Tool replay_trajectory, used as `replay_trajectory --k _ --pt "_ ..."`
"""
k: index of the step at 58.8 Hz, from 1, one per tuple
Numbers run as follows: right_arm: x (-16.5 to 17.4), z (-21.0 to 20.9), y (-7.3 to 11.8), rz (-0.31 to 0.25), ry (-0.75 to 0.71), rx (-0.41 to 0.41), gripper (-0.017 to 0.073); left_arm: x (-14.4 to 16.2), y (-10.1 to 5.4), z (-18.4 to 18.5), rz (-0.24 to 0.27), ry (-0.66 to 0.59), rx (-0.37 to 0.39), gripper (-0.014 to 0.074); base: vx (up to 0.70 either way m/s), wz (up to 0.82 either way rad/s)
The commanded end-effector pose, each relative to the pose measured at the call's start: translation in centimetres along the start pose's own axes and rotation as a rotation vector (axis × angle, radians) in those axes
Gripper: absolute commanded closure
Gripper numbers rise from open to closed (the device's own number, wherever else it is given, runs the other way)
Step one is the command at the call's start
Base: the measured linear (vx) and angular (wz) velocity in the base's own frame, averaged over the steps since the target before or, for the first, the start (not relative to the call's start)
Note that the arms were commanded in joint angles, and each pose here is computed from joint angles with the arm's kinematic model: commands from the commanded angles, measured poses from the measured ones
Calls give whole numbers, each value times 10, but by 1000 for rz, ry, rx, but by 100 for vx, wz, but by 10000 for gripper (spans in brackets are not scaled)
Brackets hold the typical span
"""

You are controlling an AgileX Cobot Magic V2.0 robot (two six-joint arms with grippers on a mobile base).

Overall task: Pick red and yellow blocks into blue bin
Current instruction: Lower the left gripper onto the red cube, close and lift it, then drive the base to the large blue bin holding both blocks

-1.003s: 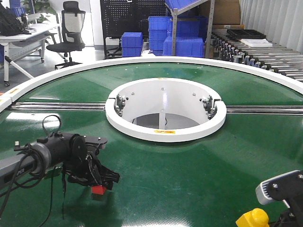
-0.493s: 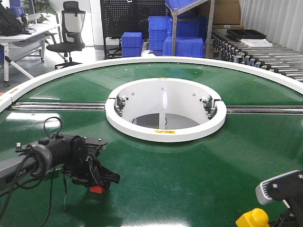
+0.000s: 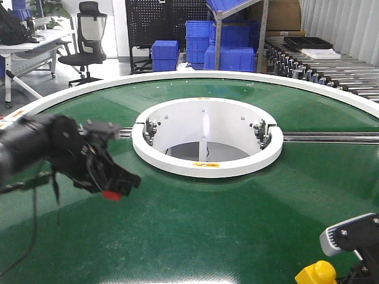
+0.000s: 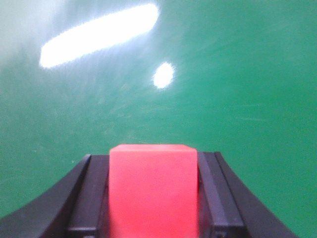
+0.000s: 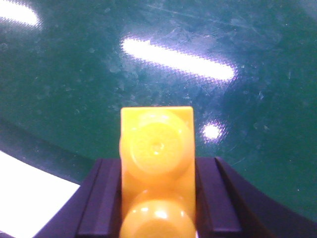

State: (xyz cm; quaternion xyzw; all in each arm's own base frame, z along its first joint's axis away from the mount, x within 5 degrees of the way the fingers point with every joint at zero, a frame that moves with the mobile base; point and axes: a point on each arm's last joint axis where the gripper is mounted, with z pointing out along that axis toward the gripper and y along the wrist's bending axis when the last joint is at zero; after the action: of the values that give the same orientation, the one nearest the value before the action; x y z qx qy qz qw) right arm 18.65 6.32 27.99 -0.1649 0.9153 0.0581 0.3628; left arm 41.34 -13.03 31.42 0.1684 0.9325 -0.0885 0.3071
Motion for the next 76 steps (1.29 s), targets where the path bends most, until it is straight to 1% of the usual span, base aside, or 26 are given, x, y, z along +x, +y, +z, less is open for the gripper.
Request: replay_trajectory --k 1,6,12,16,24,28,29,30,38,48,55,66,76 --pt "-14 -9 -1 -13 -107 9 328 -9 -18 -69 33 -216 52 364 0 0" --pt "-14 -9 -1 -13 -107 9 328 4 -26 -97 47 -284 80 362 0 0" --pt "-14 -9 -1 -13 -107 9 328 24 -31 -124 50 -355 97 361 0 0" --pt "-14 -9 -1 -13 -107 9 328 39 -32 -138 57 -381 97 359 0 0" --pt "-14 -9 -1 -13 -107 9 328 71 -35 -159 55 -393 93 359 0 0" --pt "-14 -9 -1 -13 -107 9 328 90 -36 -168 55 -392 93 359 0 0" --pt "-14 -9 -1 -13 -107 9 328 112 -37 -175 53 -389 94 359 0 0" --pt "-14 -9 -1 -13 -107 9 328 117 -37 -180 54 -398 95 359 0 0" --pt "-14 -9 -1 -13 -107 9 328 150 -41 -193 40 -412 112 359 0 0" --pt "-14 -9 -1 -13 -107 9 328 196 -43 -212 53 -464 110 359 0 0" --pt "-14 -9 -1 -13 -107 9 328 223 -44 -219 59 -499 110 359 0 0" --pt "-14 -9 -1 -13 -107 9 328 249 -46 -228 68 -558 108 359 0 0" --pt "-14 -9 -1 -13 -107 9 328 257 -47 -233 72 -577 111 359 0 0"
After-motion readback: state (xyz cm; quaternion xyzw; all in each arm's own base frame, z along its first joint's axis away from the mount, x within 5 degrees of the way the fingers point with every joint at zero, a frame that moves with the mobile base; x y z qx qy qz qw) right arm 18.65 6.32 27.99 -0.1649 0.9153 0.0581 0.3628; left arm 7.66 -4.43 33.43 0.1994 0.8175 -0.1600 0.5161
